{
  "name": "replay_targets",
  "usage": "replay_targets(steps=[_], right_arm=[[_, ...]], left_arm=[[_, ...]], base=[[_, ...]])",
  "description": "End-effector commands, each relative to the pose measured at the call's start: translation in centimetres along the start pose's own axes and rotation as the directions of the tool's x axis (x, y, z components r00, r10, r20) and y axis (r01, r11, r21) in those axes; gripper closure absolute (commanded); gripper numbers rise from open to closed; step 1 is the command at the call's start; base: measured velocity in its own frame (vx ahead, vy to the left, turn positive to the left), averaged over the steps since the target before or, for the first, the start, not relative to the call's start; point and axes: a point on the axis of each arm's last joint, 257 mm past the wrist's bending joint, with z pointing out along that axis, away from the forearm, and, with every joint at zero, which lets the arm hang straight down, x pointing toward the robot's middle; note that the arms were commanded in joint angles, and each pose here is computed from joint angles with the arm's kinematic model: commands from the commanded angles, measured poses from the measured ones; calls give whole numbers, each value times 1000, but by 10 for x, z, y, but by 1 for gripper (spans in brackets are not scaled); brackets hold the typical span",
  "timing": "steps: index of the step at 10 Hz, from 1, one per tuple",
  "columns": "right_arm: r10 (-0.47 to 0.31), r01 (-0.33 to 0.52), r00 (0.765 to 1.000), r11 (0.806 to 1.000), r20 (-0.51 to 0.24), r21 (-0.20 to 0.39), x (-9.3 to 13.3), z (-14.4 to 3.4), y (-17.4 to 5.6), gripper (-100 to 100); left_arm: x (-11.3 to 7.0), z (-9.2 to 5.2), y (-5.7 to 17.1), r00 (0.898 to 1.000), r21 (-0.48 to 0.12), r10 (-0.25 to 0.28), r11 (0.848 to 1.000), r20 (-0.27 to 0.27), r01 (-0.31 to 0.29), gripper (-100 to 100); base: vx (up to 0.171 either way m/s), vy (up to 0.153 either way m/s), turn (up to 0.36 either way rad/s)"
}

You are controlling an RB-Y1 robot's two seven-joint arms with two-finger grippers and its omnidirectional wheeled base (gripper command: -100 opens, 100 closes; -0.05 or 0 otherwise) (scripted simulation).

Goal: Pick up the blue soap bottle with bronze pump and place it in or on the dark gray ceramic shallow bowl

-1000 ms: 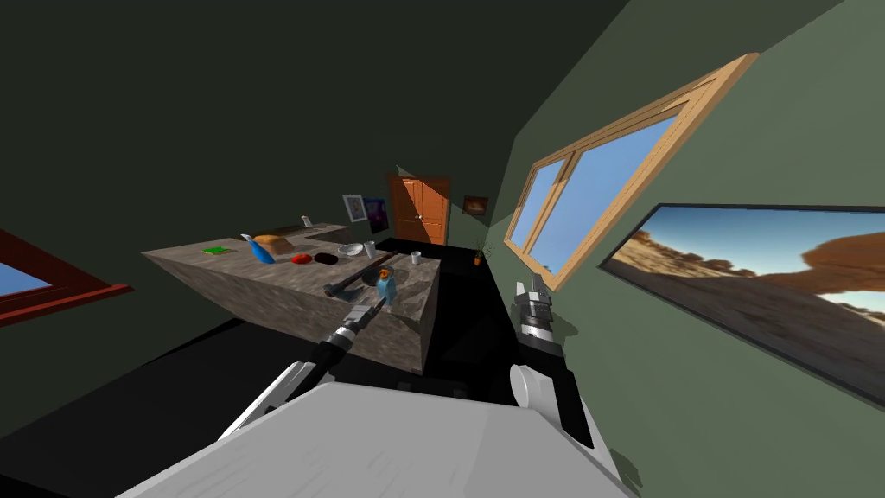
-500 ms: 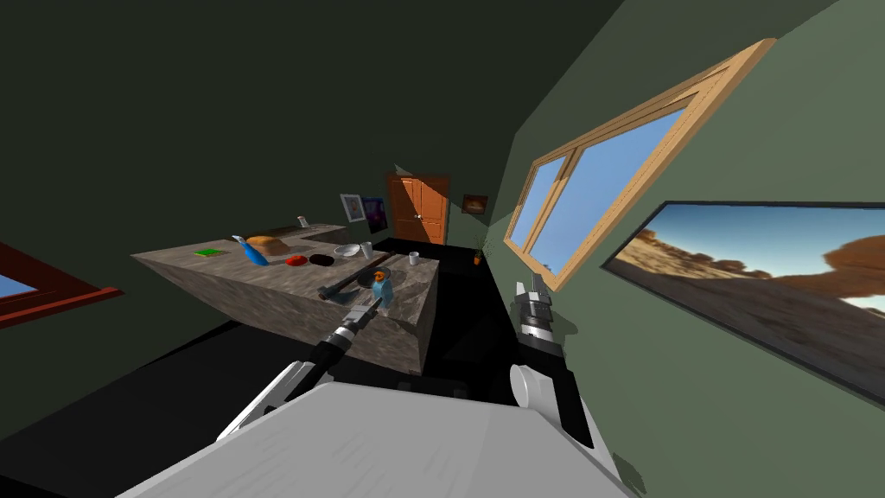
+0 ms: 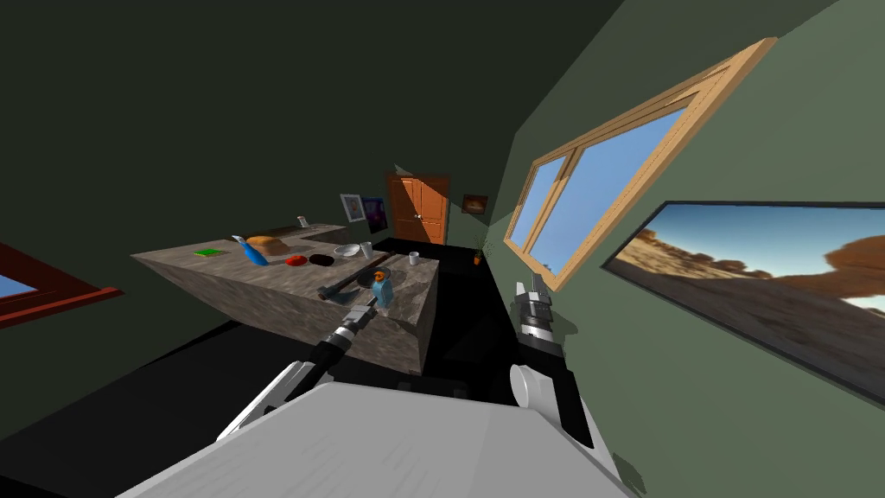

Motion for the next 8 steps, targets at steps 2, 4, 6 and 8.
replay_targets(steps=[2, 4, 6, 8], right_arm=[[0, 0, 1000, 1000, 0, 0, 0, 0, 0, 0], [0, 0, 1000, 1000, 0, 0, 0, 0, 0, 0], [0, 0, 1000, 1000, 0, 0, 0, 0, 0, 0], [0, 0, 1000, 1000, 0, 0, 0, 0, 0, 0]], left_arm=[[-6, -13, 26, 1000, -50, 25, 998, -10, -26, -100], [-12, -29, 50, 998, -96, 57, 994, -22, -59, -100], [-17, -42, 66, 995, -126, 89, 988, -37, -92, -100], [-18, -54, 75, 991, -140, 120, 982, -60, -128, -100]], base=[[-84, 19, 180], [-130, 47, 137], [-105, 22, 133], [-33, 2, 20]])
